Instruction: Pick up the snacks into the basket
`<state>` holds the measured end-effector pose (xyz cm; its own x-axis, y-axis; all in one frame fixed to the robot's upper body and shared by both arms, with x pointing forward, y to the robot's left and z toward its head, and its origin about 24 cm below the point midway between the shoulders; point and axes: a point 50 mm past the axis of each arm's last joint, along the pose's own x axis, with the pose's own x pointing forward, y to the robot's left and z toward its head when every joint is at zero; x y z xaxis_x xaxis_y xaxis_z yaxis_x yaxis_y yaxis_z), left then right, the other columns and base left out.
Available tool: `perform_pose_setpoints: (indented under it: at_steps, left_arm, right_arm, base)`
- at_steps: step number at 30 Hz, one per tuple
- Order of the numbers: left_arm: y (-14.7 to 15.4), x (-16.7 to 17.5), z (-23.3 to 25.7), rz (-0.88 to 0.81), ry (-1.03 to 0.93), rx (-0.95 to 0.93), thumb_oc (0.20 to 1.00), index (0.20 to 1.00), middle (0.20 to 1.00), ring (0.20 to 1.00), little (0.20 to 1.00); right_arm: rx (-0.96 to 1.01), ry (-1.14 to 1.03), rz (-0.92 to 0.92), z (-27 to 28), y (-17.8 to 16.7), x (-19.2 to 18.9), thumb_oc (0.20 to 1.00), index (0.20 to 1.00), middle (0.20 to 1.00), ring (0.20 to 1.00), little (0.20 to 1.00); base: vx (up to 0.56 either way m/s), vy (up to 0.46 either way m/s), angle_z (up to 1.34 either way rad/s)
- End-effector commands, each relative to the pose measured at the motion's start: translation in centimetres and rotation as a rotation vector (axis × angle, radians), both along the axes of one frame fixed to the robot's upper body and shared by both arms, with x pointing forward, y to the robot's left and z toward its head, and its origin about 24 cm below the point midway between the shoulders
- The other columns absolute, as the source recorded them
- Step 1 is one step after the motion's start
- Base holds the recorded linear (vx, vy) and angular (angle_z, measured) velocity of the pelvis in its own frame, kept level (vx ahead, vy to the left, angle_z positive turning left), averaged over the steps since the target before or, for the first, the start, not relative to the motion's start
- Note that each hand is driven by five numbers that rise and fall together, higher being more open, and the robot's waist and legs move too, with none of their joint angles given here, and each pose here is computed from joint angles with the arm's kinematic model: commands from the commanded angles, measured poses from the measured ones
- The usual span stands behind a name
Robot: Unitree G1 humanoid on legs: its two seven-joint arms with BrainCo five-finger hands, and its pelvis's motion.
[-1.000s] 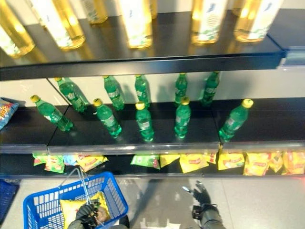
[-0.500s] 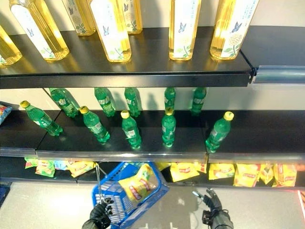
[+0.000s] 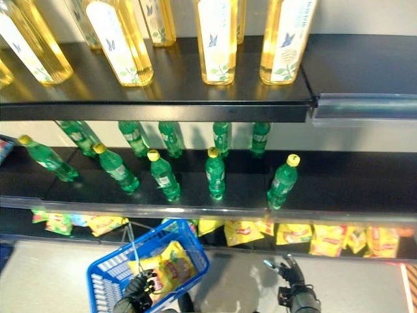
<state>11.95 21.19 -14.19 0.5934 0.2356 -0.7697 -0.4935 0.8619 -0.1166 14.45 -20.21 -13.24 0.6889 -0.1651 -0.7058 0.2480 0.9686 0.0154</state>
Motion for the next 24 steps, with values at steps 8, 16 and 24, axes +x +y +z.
perform_pose_setpoints:
  at_steps: [8, 16, 24]
  left_arm:
    - [-0.6, 3.9, 2.8, -0.042, -0.242, 0.013, 0.200, 0.200, 0.200, 0.200, 0.200]
    - [1.0, 3.8, 3.2, -0.009, -0.252, 0.047, 0.200, 0.200, 0.200, 0.200, 0.200]
    - [0.8, 3.6, 2.8, 0.035, -0.244, 0.016, 0.200, 0.200, 0.200, 0.200, 0.200]
  right_arm:
    - [-0.037, -0.100, -0.073, 1.5, -1.9, 2.5, 1.000, 1.000, 1.000, 1.000, 1.000]
    - [-0.050, -0.154, -0.020, 2.4, -1.2, 3.5, 1.000, 1.000, 1.000, 1.000, 1.000]
    - [-0.020, -0.086, -0.037, 1.2, -1.3, 1.4, 1.000, 1.000, 1.000, 1.000, 1.000]
  base:
    - [0.03, 0.076, -0.04]
    - [-0.01, -0.115, -0.19]
    - [0.03, -0.111, 0.10]
